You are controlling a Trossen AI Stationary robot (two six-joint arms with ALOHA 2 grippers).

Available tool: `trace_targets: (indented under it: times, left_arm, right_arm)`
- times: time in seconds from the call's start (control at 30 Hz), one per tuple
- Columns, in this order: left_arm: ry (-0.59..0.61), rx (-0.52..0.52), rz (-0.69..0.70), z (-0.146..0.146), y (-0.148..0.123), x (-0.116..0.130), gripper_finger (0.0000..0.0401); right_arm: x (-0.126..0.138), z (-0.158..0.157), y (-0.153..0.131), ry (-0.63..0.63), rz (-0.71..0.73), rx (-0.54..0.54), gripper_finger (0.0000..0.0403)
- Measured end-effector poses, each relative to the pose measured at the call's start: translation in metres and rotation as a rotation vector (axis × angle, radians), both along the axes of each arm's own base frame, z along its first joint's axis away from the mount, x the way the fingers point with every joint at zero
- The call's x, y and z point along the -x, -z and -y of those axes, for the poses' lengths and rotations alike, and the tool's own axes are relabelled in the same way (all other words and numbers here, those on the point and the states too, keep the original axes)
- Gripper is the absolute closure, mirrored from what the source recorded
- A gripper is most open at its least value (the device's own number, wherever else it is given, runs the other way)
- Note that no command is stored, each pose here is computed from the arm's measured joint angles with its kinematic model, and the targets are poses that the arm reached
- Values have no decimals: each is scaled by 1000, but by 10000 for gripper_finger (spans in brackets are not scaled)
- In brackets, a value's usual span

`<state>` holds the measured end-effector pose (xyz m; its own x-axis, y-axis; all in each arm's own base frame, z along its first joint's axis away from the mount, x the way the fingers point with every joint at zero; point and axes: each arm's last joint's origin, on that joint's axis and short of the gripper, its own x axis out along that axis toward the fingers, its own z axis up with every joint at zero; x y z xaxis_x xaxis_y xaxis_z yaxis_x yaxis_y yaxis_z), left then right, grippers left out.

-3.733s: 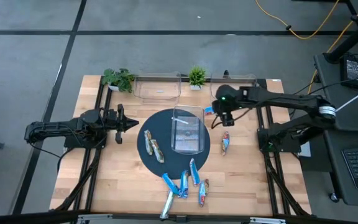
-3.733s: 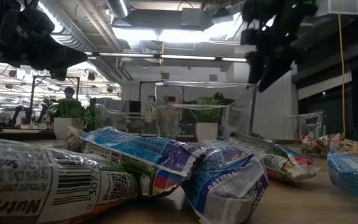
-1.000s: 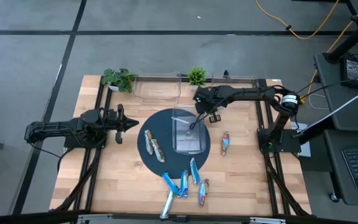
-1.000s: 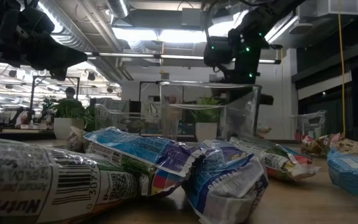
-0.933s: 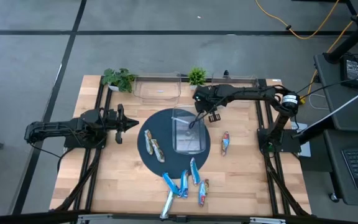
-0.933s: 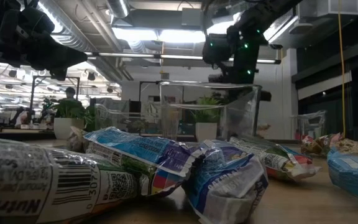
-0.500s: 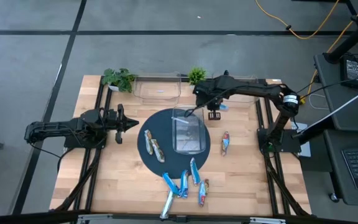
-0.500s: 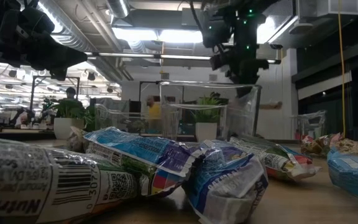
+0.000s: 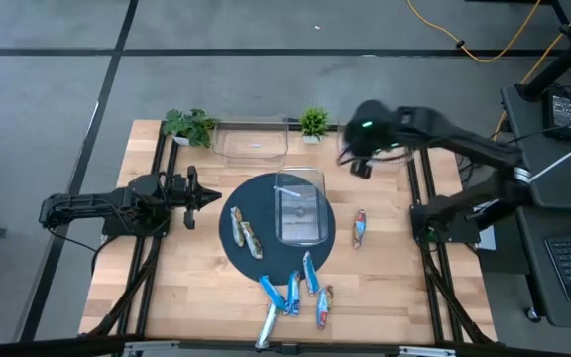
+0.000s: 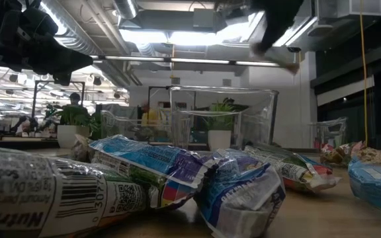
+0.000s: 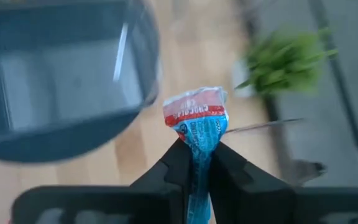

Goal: Pick and place Granola Bars by type
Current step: Put the red granola bar into the top right transparent bin

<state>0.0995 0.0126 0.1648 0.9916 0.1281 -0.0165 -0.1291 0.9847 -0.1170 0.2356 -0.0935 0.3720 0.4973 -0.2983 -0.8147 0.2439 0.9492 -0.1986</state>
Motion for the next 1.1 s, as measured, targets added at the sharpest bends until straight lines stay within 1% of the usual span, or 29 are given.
trace_targets:
  times: [0.13, 0.2, 0.3, 0.4, 0.5, 0.67, 0.73, 0.83, 0.97, 1.1]
  left_arm:
    - [0, 0, 1, 0, 0, 0, 389]
    - [0, 0, 0, 0, 0, 0, 388]
    - [1, 0, 0, 0, 0, 0, 390]
    - [1, 0, 0, 0, 0, 0, 390]
    - [1, 0, 0, 0, 0, 0, 388]
    - [0, 0, 0, 0, 0, 0, 391]
    - [1, 0, 1, 0, 0, 0, 391]
    - [1, 0, 1, 0, 0, 0, 388]
    - [1, 0, 0, 0, 0, 0, 390]
    - [1, 0, 0, 0, 0, 0, 390]
  right_arm:
    - [38, -3, -42, 86, 196, 52, 357]
    - [54, -3, -60, 121, 262, 79, 357]
    - [70, 1, -79, 173, 323, 126, 357]
    - [80, 9, -87, 209, 334, 167, 357]
    - [86, 23, -84, 258, 277, 194, 357]
    - [91, 62, -66, 317, 112, 202, 357]
    - [92, 78, -58, 326, 75, 168, 357]
    - [91, 96, -45, 325, 47, 70, 357]
    - [89, 110, -26, 309, -36, -46, 357]
    - [84, 119, -3, 293, -54, -81, 357]
